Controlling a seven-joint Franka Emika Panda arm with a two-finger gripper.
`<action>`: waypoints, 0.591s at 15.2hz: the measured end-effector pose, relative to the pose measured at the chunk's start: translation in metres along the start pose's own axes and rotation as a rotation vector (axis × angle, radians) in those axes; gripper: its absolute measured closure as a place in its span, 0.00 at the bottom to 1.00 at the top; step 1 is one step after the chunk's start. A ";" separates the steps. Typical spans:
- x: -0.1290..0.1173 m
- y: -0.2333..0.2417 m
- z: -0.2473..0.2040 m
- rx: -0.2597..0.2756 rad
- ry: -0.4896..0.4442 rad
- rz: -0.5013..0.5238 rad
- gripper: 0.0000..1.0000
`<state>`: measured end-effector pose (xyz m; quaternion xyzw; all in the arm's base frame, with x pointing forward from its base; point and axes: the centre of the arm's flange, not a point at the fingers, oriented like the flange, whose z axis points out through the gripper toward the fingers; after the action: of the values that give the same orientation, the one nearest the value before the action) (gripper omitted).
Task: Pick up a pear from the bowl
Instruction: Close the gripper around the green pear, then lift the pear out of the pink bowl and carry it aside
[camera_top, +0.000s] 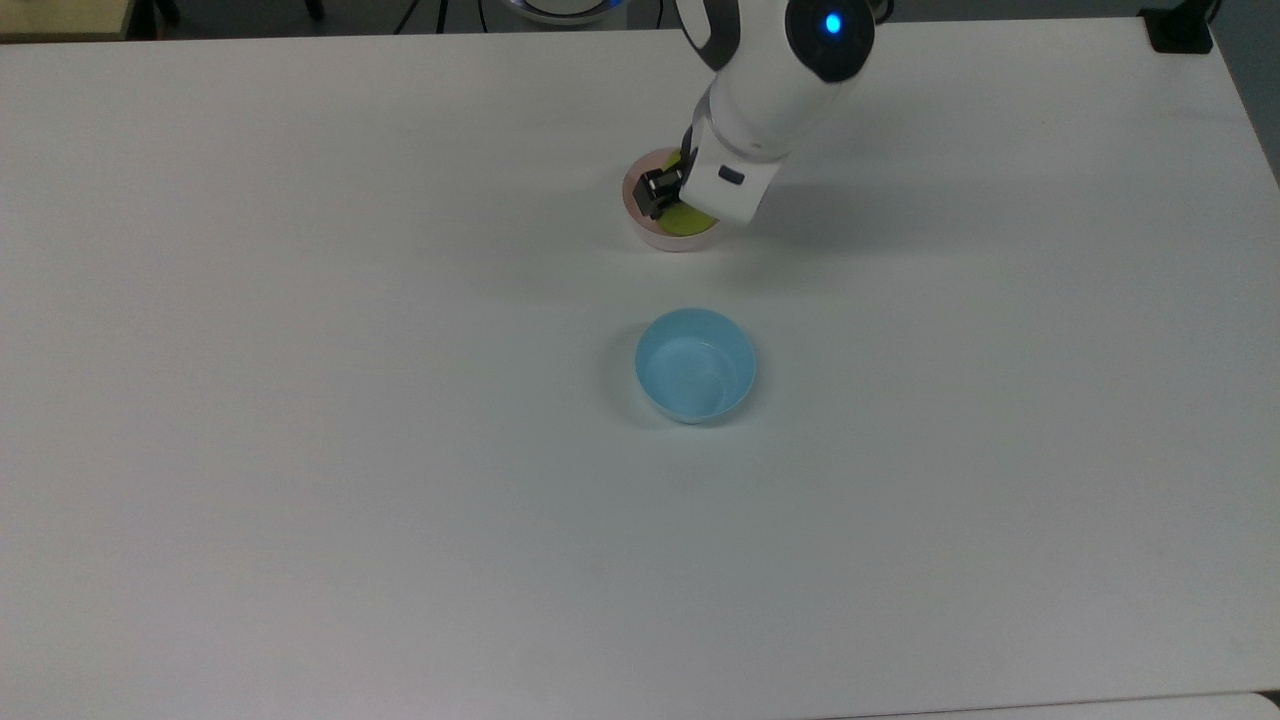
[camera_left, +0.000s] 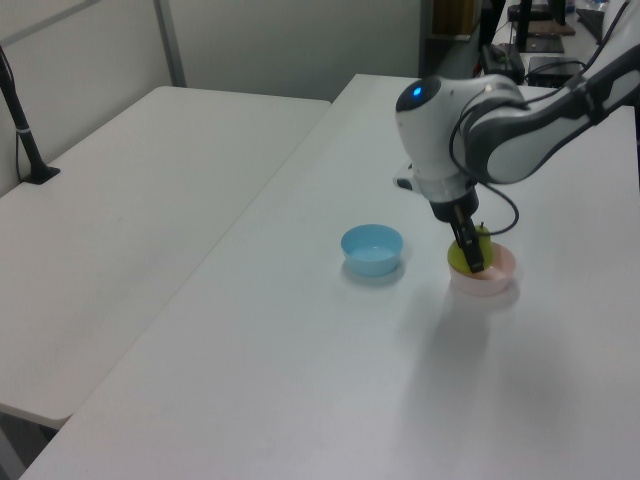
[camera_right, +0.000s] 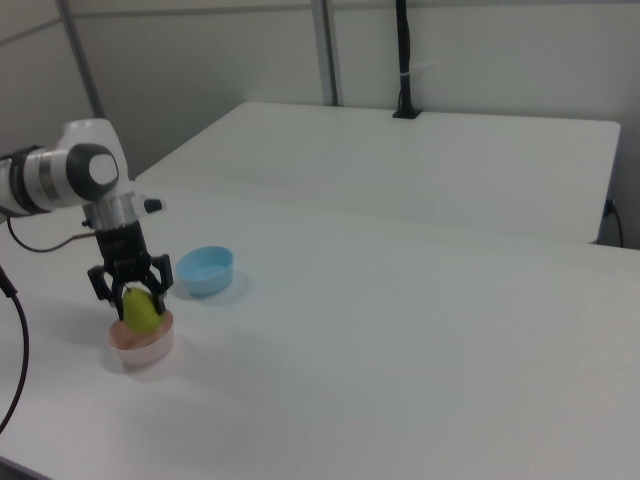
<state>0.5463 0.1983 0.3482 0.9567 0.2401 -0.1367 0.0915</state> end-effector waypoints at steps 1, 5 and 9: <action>-0.006 0.005 -0.013 0.002 0.013 0.009 0.28; -0.035 0.049 -0.070 0.040 0.066 0.072 0.28; -0.060 0.135 -0.091 0.077 0.121 0.208 0.28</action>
<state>0.5805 0.0771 0.4671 0.9857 0.1394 -0.0776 0.0536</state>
